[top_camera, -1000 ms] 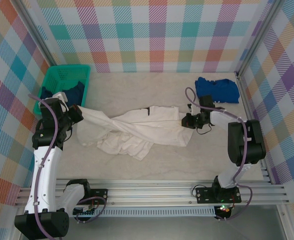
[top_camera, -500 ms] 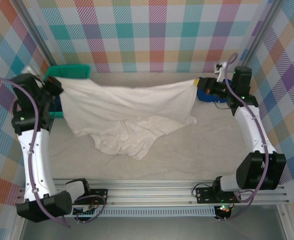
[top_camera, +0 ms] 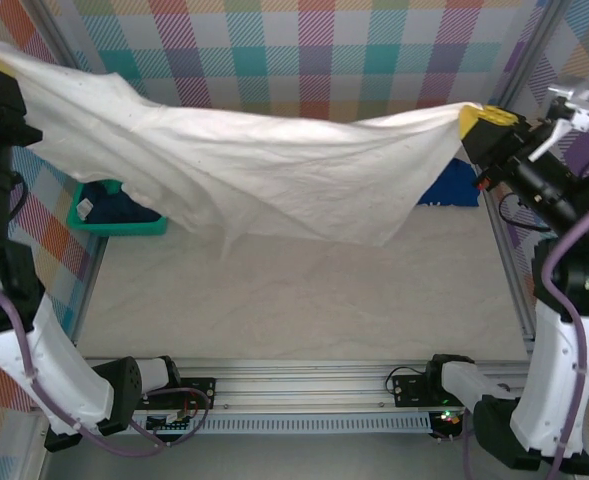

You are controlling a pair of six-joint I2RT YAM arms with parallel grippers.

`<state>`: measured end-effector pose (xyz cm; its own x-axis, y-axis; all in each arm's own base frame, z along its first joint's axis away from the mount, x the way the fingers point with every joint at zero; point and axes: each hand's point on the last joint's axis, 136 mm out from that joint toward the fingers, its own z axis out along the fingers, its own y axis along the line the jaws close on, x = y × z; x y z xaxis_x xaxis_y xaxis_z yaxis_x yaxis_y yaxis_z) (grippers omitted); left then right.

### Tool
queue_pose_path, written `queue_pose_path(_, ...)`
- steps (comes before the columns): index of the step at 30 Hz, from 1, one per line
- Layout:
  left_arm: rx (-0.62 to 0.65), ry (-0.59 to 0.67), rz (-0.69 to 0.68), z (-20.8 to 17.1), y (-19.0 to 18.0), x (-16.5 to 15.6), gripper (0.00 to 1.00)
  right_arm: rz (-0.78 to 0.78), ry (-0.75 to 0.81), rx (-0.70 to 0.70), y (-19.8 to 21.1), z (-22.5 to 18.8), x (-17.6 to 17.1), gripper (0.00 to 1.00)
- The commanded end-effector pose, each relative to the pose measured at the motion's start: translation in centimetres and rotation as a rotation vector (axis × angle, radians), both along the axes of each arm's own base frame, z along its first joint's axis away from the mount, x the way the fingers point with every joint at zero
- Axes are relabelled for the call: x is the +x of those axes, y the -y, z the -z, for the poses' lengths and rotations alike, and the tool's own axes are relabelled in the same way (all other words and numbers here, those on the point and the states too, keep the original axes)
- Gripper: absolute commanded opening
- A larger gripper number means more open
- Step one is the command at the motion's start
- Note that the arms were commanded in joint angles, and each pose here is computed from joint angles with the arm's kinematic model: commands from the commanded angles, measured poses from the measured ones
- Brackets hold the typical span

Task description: Fold the inside-out t-shirt

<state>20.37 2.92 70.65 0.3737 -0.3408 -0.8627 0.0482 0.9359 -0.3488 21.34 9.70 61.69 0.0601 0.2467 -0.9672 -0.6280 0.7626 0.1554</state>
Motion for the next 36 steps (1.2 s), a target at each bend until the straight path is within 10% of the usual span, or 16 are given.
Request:
queue_pose_path(1, 0.038, -0.11, -0.049, 2.2, -1.0, 1.5, 0.0, 0.099, -0.085, -0.046, 1.3, 2.1, 1.1, 0.0)
queue_pose_path(8, 0.057, -0.228, -0.06, 5.1, -1.6, 3.5, 0.0, 0.2, -0.136, -0.084, 2.7, 4.2, 0.7, 0.0)
queue_pose_path(21, -0.038, -0.291, 0.061, 7.7, -3.5, 14.5, 0.0, 0.163, -0.241, 0.005, 3.2, 7.4, 13.4, 0.0)
queue_pose_path(36, 0.066, -0.102, 0.017, 1.7, -0.2, 3.0, 0.0, 0.113, -0.155, -0.018, 1.8, 3.7, 4.3, 0.0)
